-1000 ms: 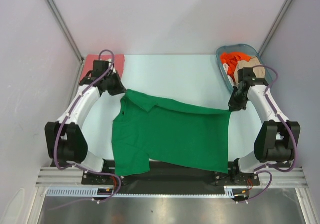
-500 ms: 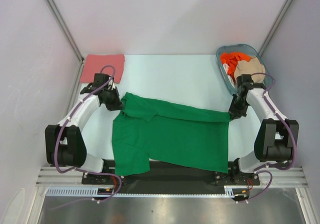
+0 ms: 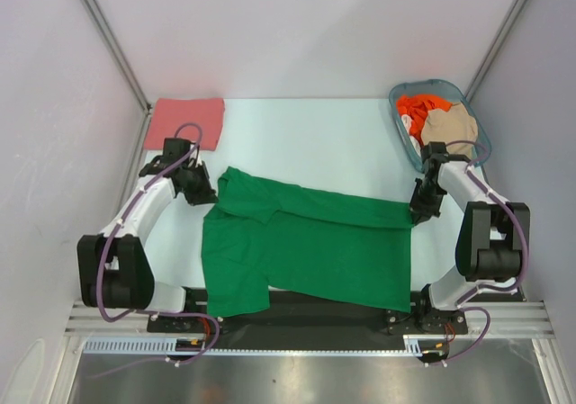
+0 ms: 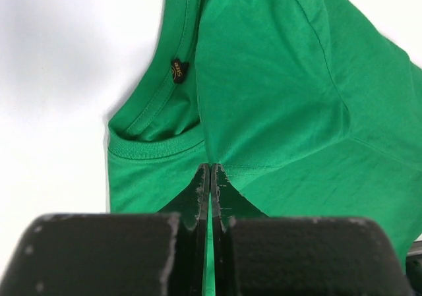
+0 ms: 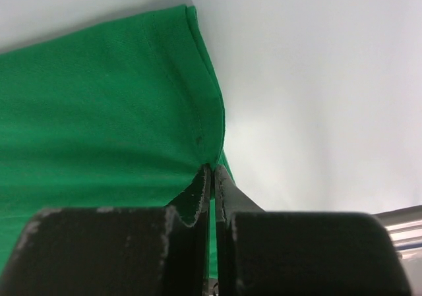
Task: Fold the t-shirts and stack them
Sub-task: Fold the tshirt
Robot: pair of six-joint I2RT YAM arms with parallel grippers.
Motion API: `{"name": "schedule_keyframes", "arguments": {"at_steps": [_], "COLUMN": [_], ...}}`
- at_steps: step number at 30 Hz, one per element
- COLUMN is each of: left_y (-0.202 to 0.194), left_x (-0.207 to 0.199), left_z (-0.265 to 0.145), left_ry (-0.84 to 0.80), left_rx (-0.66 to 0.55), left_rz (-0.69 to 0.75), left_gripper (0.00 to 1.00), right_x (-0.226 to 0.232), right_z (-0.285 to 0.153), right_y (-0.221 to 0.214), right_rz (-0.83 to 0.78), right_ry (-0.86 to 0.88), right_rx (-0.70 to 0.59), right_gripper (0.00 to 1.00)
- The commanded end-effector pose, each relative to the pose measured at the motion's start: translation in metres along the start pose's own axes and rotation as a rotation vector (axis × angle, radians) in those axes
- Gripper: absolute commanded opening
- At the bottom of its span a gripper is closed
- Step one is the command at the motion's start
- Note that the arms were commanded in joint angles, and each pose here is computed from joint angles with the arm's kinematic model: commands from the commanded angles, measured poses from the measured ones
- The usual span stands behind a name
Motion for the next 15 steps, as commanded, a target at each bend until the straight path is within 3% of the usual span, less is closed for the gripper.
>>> {"name": "schedule_keyframes", "arguments": {"at_steps": [1, 9, 12, 13, 15], "left_y": [0.0, -0.007, -0.016, -0.021, -0.027], "left_x": [-0.001, 0.005, 0.01, 0.013, 0.017], "left_z": [-0.01, -0.006, -0.007, -0.006, -0.009], "left_ry": [-0.03, -0.017, -0.012, -0.005, -0.001], "left_rx": [-0.035, -0.025, -0.018, -0.013, -0.018], "left_rz": [0.014, 0.009, 0.0, -0.005, -0.008], "left_gripper": [0.0, 0.0, 0.0, 0.0, 0.0], "right_x": [-0.003, 0.0, 0.0, -0.001, 0.0], "right_z": [0.004, 0.011, 0.009, 0.007, -0.002], "right_y": [0.003, 0.003, 0.002, 0.002, 0.003], "right_rz": [0.014, 0.025, 0.027, 0.031, 0.035], "right_ry": [-0.019, -0.012, -0.01, -0.024, -0.003], "right_rx": [-0.009, 0.021, 0.041, 0.039, 0.016], "right_gripper": [0.02, 0.05, 0.13, 0.22, 0.29]}}
Point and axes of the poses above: each gripper's point midway between its finger pads, its own z axis out along the fingers, its own x axis along the line the jaws close on, y = z × x, the point moved 5 cm from there along -z, back along the fingers, and after that the axes turned 8 degrees about -z, right-handed, at the moved point
